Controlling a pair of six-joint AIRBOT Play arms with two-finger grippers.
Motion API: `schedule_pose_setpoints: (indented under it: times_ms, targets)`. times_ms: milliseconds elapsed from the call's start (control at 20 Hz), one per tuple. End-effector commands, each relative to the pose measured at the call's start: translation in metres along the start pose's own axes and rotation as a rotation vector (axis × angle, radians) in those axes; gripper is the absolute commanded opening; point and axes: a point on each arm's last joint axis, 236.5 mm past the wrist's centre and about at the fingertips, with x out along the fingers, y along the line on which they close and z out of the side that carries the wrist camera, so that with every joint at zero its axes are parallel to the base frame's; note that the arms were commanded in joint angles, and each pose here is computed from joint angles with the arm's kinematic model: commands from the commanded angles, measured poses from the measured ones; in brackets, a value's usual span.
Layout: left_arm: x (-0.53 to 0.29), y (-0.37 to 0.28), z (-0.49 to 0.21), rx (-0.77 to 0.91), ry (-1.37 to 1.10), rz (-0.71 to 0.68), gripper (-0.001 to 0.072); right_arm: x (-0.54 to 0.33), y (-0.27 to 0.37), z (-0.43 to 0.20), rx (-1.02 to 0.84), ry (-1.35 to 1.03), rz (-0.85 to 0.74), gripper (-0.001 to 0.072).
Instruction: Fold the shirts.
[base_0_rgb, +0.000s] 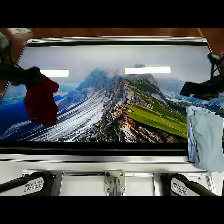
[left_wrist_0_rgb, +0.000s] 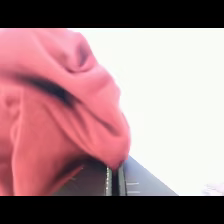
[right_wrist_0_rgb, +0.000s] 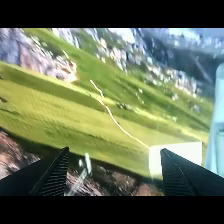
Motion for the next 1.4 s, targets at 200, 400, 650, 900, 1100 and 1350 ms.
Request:
schedule_pose_setpoints:
  times_ms: [200, 400, 650, 900, 1100, 1350]
  targets:
    - [-0.156, -0.242, -0.091, 0.304, -0.111, -0.499, 0.0041, -0.125, 0.062, -0.002, -0.046, -0.197, 0.145, 0.0689]
    - [-0.075, -0.318, -0.202, 0.397, 0.077, -0.603, 0.0041, -0.116, 0.060, -0.054, -0.073, 0.019, 0.148, 0.0689]
    - [0.042, -0.319, -0.276, 0.221, 0.289, -0.505, 0.0293, -0.065, 0.055, -0.092, -0.024, 0.163, 0.169, 0.0688]
    - [0.040, -0.272, -0.197, 0.105, 0.297, -0.477, 0.0714, -0.031, 0.040, -0.087, -0.010, 0.113, 0.123, 0.0689]
    - [0.020, -0.148, -0.188, 0.128, 0.425, -0.265, 0.0712, -0.011, -0.005, -0.093, -0.008, 0.181, -0.045, 0.0689]
    - [0.026, -0.128, -0.311, -0.070, 0.677, -0.340, 0.0712, 0.055, 0.028, -0.114, 0.083, 0.403, 0.241, 0.0689]
